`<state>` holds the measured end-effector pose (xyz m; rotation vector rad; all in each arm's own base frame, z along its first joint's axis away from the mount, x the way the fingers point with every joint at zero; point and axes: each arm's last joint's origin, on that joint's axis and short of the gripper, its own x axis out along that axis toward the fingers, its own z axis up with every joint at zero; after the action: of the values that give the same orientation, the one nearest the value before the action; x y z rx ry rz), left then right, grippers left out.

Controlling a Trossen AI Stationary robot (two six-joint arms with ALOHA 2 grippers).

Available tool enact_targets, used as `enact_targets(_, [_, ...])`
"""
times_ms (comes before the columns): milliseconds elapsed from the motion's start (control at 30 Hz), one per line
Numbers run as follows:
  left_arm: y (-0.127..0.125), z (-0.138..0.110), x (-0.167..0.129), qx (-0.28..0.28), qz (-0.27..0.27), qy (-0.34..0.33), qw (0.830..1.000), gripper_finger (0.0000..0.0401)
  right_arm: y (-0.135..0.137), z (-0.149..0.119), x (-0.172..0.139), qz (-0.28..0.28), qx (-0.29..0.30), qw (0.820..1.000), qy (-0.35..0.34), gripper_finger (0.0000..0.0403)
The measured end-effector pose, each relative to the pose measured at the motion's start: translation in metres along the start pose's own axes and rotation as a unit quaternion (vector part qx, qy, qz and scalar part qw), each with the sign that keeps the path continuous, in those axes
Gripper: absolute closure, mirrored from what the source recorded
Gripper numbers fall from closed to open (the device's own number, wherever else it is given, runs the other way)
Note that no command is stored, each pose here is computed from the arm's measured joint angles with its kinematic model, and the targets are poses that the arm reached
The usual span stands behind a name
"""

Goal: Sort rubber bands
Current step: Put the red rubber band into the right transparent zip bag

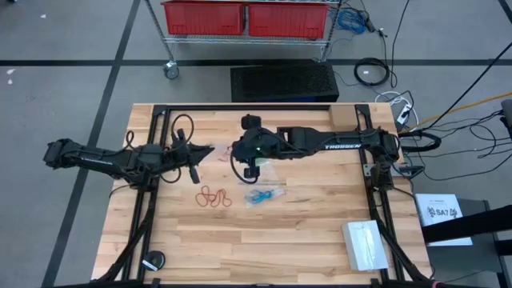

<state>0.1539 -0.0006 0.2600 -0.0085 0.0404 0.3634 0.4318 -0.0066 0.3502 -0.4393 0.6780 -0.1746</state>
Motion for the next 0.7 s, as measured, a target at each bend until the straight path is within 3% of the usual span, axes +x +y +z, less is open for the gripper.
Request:
enact_targets(333, [-0.002, -0.001, 0.003, 0.002, -0.005, 0.003, 1.000, 0.0401, 0.006, -0.010, 0.026, 0.022, 0.003, 0.999, 0.023, 0.0403])
enact_targets(500, [-0.005, -0.003, 0.008, 0.005, -0.015, 0.004, 1.000, 0.0401, 0.000, -0.011, 0.030, 0.032, 0.045, 0.998, 0.010, 0.0401])
enact_targets(700, [-0.006, -0.002, 0.011, 0.005, -0.014, -0.003, 1.000, 0.0401, -0.002, -0.011, 0.030, 0.039, 0.060, 0.997, 0.005, 0.0363])
